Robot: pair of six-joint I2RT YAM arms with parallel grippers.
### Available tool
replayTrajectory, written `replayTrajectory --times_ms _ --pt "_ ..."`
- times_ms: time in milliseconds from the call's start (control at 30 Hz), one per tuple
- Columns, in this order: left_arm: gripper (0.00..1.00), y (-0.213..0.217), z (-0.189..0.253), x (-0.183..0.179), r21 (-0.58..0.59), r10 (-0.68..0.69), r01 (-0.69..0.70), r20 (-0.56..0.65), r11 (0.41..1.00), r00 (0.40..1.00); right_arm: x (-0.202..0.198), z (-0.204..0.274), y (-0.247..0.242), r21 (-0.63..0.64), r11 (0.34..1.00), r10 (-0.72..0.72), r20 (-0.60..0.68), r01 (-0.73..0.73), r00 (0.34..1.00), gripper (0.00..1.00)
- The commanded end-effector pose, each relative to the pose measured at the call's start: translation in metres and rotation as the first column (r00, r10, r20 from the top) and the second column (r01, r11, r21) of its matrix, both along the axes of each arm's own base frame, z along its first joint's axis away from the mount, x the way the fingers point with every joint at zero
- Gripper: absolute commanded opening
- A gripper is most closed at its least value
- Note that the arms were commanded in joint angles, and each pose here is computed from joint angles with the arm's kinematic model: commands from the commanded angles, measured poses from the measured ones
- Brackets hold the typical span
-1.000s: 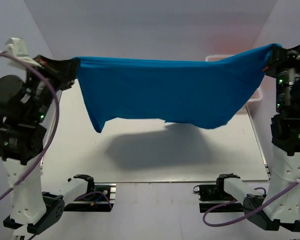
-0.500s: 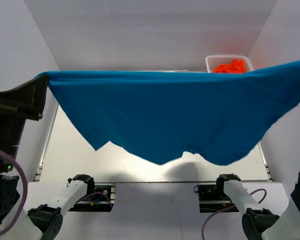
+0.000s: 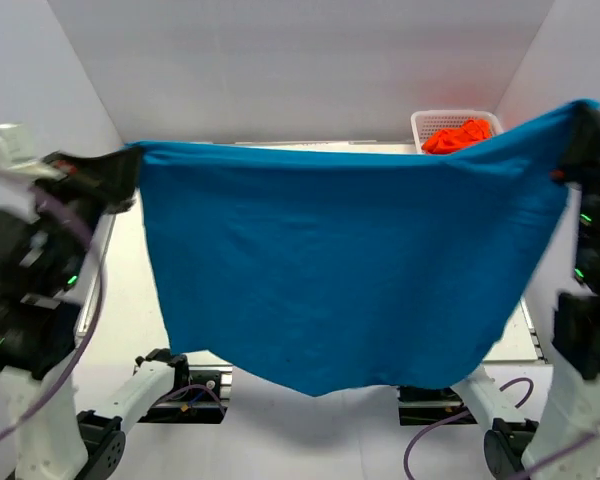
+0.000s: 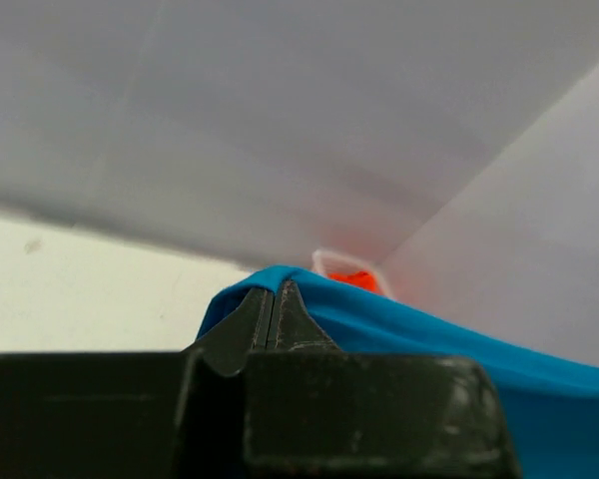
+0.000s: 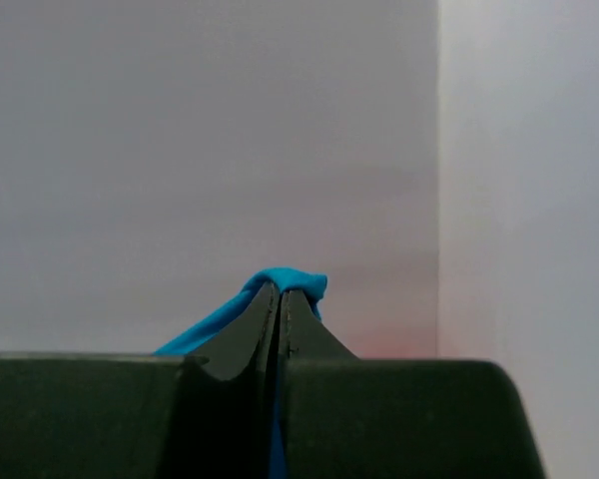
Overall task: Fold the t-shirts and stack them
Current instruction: Flatten out the tshirt
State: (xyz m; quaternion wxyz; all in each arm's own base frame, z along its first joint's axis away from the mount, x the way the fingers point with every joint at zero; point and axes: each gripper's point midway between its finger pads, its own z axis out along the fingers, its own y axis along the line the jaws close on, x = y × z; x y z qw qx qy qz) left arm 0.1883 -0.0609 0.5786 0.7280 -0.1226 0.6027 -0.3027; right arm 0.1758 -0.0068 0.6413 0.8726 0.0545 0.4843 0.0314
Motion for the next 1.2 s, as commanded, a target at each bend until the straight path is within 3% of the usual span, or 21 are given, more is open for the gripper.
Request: replayTrajectory --times_ms 0,67,233,367,433,567,600,633,667,733,767,833,867,900,933,967,1000,1033,1067,1100,1167 --pt "0.0 0.003 -0.06 0.062 0.009 0.086 -0.086 -0.163 0.996 0.983 0.059 -0.036 0.022 -0.015 0.993 0.113 -0.089 -0.115 0.99 0.0" --pt "0.0 0.001 -0.086 0.082 -0.011 0.099 -0.104 -0.225 0.994 0.969 0.095 -0.075 0.028 0.02 0.988 0.152 -0.163 -0.151 0.975 0.0" --pt "0.0 -0.006 -0.209 0.156 0.029 0.147 -0.152 -0.471 0.988 0.87 0.171 -0.168 0.062 0.057 0.943 0.328 -0.322 -0.327 0.888 0.0" --pt "0.0 -0.005 -0.27 0.199 0.071 0.213 -0.21 -0.563 0.975 0.798 0.22 -0.216 0.084 0.053 0.9 0.415 -0.414 -0.434 0.81 0.0" --pt "0.0 -0.006 -0.289 0.215 0.09 0.227 -0.217 -0.59 0.972 0.775 0.253 -0.258 0.094 0.086 0.875 0.45 -0.504 -0.476 0.737 0.0" --pt "0.0 0.001 -0.333 0.256 0.145 0.303 -0.279 -0.659 0.949 0.688 0.309 -0.313 0.103 0.137 0.864 0.46 -0.608 -0.485 0.647 0.0" --pt "0.0 -0.001 -0.329 0.269 0.139 0.301 -0.281 -0.651 0.95 0.697 0.317 -0.313 0.103 0.133 0.865 0.455 -0.617 -0.484 0.642 0.0" --pt "0.0 -0.003 -0.356 0.282 0.174 0.311 -0.268 -0.686 0.948 0.658 0.325 -0.307 0.104 0.115 0.864 0.447 -0.623 -0.491 0.642 0.0" --pt "0.0 -0.004 -0.35 0.297 0.169 0.317 -0.278 -0.672 0.945 0.669 0.348 -0.35 0.108 0.154 0.863 0.445 -0.682 -0.481 0.58 0.0" --pt "0.0 0.002 -0.392 0.324 0.211 0.349 -0.289 -0.716 0.934 0.604 0.376 -0.356 0.116 0.129 0.862 0.426 -0.709 -0.491 0.562 0.0" --pt "0.0 -0.001 -0.384 0.342 0.199 0.346 -0.295 -0.701 0.935 0.624 0.394 -0.387 0.116 0.143 0.87 0.408 -0.744 -0.471 0.529 0.0" --pt "0.0 0.012 -0.411 0.385 0.207 0.375 -0.333 -0.712 0.92 0.594 0.44 -0.419 0.124 0.127 0.877 0.384 -0.764 -0.463 0.519 0.0" --pt "0.0 0.016 -0.382 0.397 0.169 0.373 -0.36 -0.677 0.918 0.634 0.453 -0.427 0.12 0.115 0.899 0.348 -0.773 -0.422 0.531 0.0" --pt "0.0 0.022 -0.434 0.413 0.211 0.388 -0.354 -0.727 0.911 0.566 0.478 -0.437 0.124 0.108 0.905 0.336 -0.775 -0.411 0.536 0.0" --pt "0.26 0.02 -0.446 0.429 0.173 0.35 -0.344 -0.748 0.923 0.564 0.493 -0.408 0.133 0.081 0.903 0.341 -0.732 -0.423 0.589 0.0" --pt "0.44 0.032 -0.408 0.46 0.106 0.334 -0.372 -0.702 0.922 0.63 0.517 -0.439 0.131 0.073 0.924 0.301 -0.742 -0.374 0.599 0.06" --pt "0.76 0.035 -0.418 0.472 0.082 0.312 -0.37 -0.719 0.926 0.621 0.521 -0.437 0.134 0.06 0.924 0.298 -0.734 -0.378 0.611 0.37" --pt "1.0 0.029 -0.454 0.482 0.058 0.247 -0.317 -0.761 0.947 0.6 0.524 -0.433 0.137 0.05 0.923 0.298 -0.719 -0.381 0.628 0.62" --pt "1.0 0.036 -0.433 0.493 0.02 0.224 -0.308 -0.732 0.951 0.644 0.521 -0.439 0.143 0.037 0.92 0.296 -0.718 -0.391 0.63 0.84" --pt "1.0 0.031 -0.434 0.495 -0.004 0.199 -0.295 -0.729 0.955 0.655 0.514 -0.419 0.146 0.02 0.916 0.3 -0.697 -0.401 0.651 0.9" --pt "1.0 0.026 -0.42 0.488 -0.057 0.137 -0.244 -0.693 0.968 0.708 0.495 -0.424 0.153 -0.016 0.911 0.277 -0.717 -0.412 0.64 0.9"
